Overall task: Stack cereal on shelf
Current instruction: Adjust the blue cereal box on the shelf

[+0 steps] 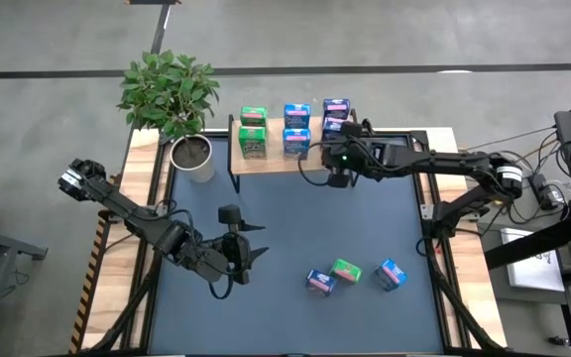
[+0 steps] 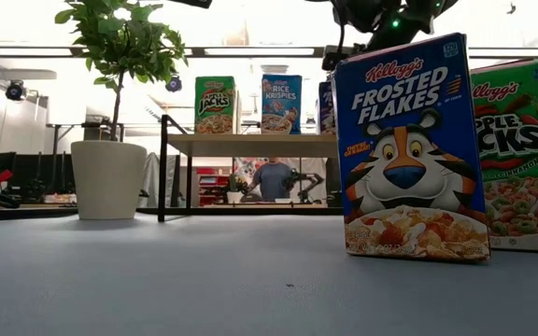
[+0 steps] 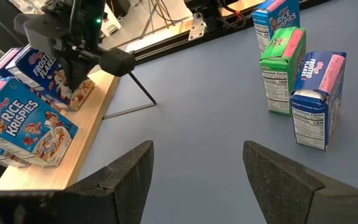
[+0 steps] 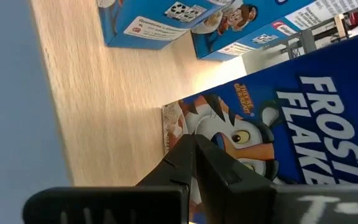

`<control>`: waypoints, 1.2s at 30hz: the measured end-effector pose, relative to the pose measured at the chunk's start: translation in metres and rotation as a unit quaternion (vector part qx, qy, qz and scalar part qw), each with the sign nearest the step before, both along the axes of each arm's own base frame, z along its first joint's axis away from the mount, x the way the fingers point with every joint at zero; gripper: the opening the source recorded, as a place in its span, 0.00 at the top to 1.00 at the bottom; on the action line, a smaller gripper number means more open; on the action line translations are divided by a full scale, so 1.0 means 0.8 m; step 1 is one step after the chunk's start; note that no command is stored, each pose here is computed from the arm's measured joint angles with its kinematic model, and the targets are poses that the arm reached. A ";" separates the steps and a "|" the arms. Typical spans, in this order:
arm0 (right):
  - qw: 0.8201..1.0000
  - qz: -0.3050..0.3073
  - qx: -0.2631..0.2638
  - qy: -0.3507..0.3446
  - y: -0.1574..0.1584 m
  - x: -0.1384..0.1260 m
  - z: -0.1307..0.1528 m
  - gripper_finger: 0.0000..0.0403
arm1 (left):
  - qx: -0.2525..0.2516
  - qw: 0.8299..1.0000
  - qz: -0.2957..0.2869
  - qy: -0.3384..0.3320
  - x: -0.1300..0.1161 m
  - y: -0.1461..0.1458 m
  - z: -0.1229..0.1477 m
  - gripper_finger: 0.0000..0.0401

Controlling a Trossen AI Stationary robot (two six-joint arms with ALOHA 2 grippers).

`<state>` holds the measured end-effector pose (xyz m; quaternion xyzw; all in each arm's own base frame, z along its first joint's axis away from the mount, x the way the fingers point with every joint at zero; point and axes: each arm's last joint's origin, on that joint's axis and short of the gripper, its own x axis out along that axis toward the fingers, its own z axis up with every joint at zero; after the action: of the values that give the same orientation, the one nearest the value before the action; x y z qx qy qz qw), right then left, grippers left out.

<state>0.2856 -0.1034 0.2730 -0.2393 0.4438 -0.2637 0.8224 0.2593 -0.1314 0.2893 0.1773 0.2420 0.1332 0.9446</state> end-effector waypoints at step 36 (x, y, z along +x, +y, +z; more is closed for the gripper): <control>1.000 -0.021 -0.010 0.021 0.004 -0.020 0.011 0.98 | -0.008 1.000 0.009 0.011 -0.003 0.001 -0.004 0.42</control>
<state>0.2699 -0.0999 0.2815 -0.2431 0.4633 -0.2805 0.8047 0.2572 -0.1303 0.2862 0.1686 0.2551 0.1382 0.9420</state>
